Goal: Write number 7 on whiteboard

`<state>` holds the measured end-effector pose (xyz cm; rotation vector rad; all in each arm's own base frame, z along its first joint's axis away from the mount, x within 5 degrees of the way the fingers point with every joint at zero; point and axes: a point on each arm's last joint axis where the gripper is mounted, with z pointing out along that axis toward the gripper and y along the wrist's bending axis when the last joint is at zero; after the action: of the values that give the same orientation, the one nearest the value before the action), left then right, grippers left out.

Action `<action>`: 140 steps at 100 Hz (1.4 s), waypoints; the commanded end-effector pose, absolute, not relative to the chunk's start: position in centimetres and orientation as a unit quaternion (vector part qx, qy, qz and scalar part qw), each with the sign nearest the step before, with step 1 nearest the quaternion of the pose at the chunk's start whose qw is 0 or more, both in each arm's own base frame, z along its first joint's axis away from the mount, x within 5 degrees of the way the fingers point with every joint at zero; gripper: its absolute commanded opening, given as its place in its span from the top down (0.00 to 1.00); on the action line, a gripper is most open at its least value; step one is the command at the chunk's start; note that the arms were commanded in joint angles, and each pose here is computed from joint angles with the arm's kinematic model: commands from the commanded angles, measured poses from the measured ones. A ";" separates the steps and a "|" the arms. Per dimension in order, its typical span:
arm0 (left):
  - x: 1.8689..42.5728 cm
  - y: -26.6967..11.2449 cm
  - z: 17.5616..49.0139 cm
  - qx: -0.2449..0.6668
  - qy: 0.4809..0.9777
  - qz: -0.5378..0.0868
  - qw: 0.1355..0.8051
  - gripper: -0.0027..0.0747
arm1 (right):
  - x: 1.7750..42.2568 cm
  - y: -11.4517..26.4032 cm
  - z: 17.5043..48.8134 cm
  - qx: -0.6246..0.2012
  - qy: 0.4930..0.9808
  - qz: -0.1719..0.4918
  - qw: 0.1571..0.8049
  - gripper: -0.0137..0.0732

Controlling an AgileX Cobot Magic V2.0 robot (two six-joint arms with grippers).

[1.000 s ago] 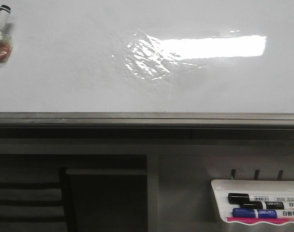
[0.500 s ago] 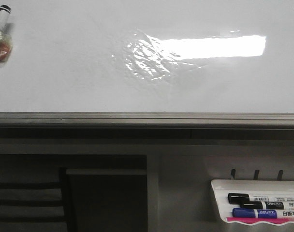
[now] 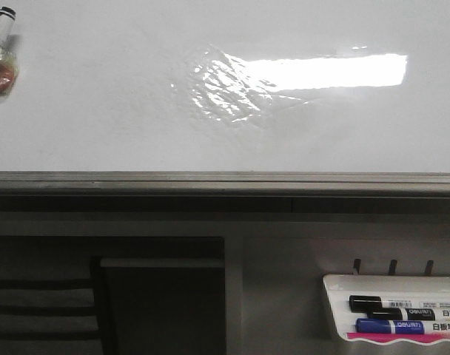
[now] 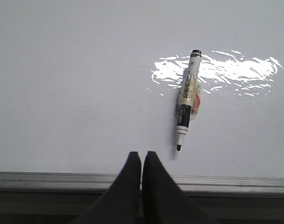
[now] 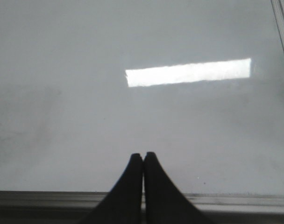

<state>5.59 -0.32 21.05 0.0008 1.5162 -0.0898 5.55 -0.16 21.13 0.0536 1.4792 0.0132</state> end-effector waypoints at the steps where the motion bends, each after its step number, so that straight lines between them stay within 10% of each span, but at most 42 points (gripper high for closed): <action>1: 5.0 -0.2 22.8 -0.014 0.636 -0.052 0.770 0.99 | 5.0 -0.2 23.3 0.027 0.641 0.007 0.767 0.93; 58: 6.2 -0.6 35.3 -0.005 0.703 -0.063 0.708 0.99 | 5.8 -0.4 33.1 0.026 0.721 -0.011 0.692 0.93; 140: 8.1 -0.7 35.8 -0.008 0.721 -0.064 0.690 0.99 | 8.5 -0.4 33.3 0.026 0.747 -0.010 0.665 0.92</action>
<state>7.96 -0.75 34.09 0.0031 1.7104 -0.1305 8.24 -0.36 31.68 0.0767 1.7834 0.0001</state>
